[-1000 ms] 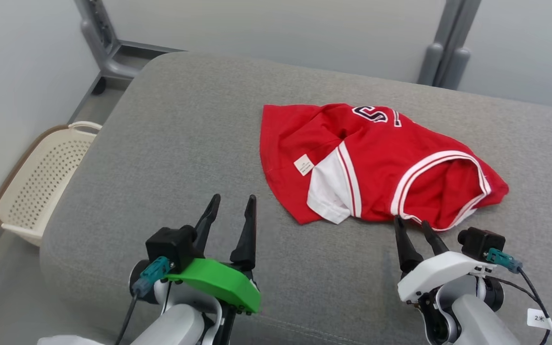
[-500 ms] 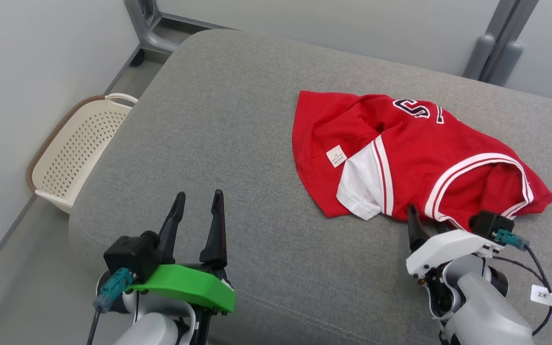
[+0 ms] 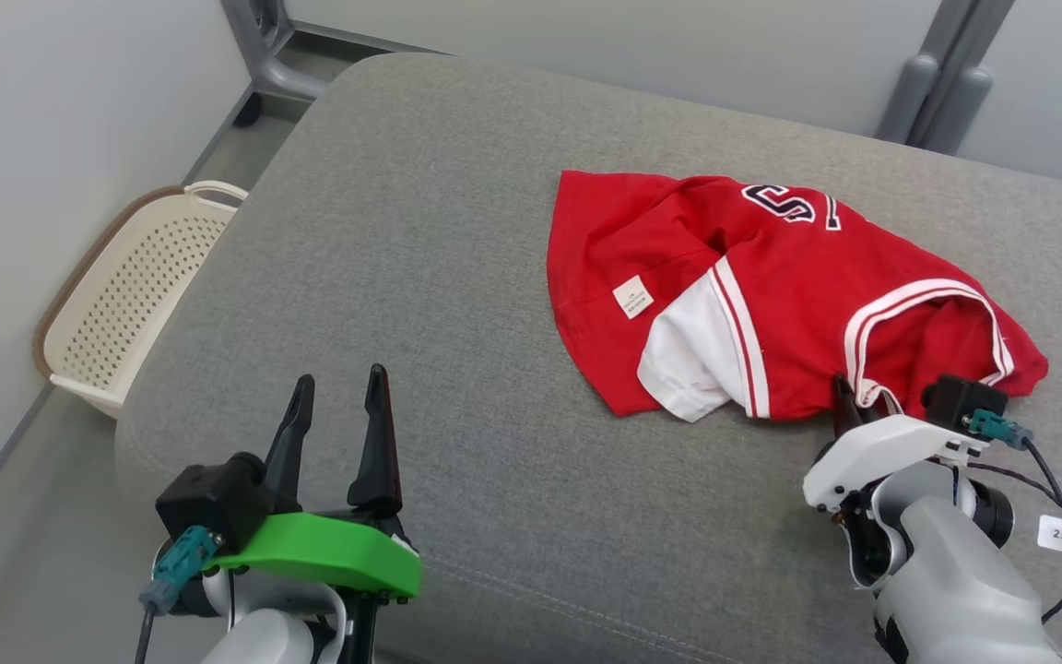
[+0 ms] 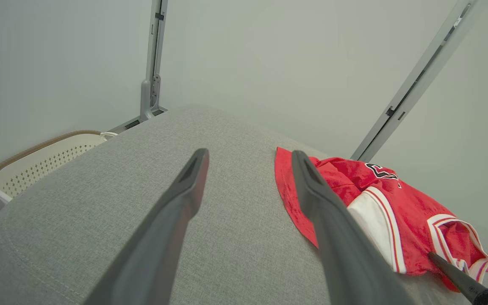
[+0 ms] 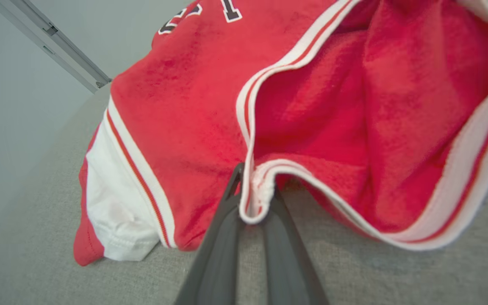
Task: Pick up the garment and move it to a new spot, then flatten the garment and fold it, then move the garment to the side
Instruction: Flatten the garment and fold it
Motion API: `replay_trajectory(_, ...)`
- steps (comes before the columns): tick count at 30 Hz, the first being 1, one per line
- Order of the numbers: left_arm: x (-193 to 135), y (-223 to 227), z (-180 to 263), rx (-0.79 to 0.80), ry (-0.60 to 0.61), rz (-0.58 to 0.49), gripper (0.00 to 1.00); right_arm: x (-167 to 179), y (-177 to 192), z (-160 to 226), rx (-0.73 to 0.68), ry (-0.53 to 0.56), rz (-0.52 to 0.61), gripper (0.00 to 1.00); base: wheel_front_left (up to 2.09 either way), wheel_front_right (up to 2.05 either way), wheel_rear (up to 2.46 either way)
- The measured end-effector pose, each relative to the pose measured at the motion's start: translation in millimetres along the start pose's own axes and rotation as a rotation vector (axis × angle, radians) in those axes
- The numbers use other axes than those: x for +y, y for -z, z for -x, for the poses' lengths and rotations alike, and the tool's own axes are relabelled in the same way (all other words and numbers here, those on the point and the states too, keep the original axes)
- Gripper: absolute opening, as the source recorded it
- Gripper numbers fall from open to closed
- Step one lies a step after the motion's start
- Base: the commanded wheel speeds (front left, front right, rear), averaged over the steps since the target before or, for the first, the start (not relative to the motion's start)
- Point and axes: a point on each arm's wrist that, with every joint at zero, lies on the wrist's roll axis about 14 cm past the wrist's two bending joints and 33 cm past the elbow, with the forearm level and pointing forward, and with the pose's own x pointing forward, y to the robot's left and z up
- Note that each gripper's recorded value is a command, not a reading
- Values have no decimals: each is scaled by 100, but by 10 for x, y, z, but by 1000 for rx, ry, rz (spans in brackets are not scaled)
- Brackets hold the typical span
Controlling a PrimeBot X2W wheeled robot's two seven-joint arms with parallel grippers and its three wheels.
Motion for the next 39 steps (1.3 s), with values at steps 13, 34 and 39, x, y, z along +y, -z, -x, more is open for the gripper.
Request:
replay_trajectory(13,-340,135,-72,32,111,17,100,-1131,-625,479,70,168,237,0,0,0,0)
replay_trajectory(34,-456,495,-278,167,175,-58,100,-2075,-1081,814,197,357,363,0,0,0,0)
replay_trajectory(39,-571,592,-321,194,213,-60,100,-2279,-1338,912,141,416,448,100,0,0,0)
